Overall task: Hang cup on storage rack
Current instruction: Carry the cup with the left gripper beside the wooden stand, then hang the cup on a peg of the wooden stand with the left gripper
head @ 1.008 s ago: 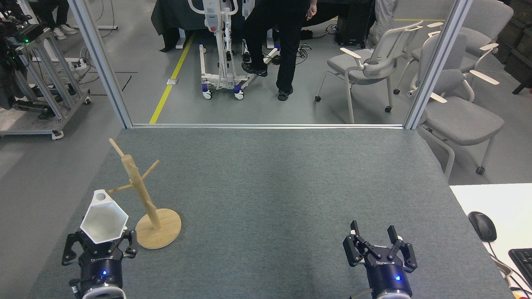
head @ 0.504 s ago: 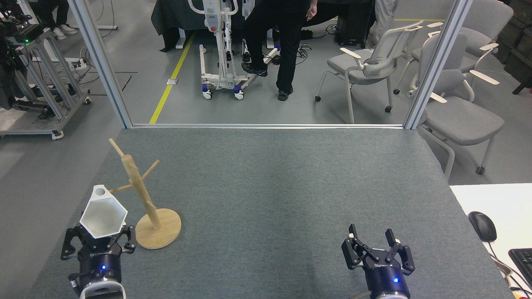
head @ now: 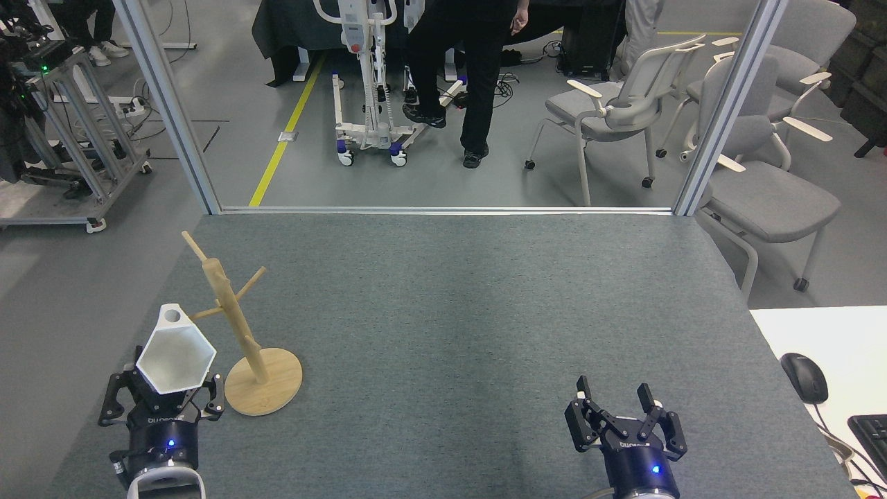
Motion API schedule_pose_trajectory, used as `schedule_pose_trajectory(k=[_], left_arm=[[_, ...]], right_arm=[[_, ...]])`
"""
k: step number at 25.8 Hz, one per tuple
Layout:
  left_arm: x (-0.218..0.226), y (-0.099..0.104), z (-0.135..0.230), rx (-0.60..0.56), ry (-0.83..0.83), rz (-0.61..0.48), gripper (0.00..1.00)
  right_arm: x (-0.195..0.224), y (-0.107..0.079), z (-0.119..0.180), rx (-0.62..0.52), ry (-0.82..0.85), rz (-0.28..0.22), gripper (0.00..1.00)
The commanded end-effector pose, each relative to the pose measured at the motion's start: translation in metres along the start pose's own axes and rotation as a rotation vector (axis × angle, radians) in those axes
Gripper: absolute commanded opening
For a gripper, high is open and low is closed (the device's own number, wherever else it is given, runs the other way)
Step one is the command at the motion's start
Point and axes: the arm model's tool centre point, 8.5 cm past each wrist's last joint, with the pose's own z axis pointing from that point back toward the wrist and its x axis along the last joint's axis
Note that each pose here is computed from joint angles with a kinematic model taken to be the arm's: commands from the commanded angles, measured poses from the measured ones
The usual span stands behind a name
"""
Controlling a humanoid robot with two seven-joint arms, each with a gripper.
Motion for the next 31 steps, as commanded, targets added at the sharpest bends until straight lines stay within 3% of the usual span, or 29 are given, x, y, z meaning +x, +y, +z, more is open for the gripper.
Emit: schedule_pose_trajectory(k=[1, 16, 17, 21, 31], left_arm=[[0.002, 0.000, 0.001, 0.015, -0.014, -0.039, 0.00], [0.008, 0.006, -0.004, 0.044, -0.041, -0.062, 0.00], [0.009, 0.005, -0.004, 0.044, -0.043, -0.065, 0.13], [0.012, 0.012, -0.007, 0.072, -0.042, -0.062, 1.00], [0.019, 0.013, -0.004, 0.078, -0.065, -0.064, 1.00]], right_arm=[[0.000, -0.001, 0.000, -0.001, -0.001, 0.001, 1.00], [0.000, 0.000, 0.000, 0.001, -0.001, 0.009, 1.00], [0.000, 0.000, 0.000, 0.001, 0.000, 0.009, 1.00], [-0.001, 0.000, 0.000, 0.001, 0.003, 0.011, 1.00], [-0.004, 0.000, 0.000, 0.003, 0.017, 0.009, 1.00]])
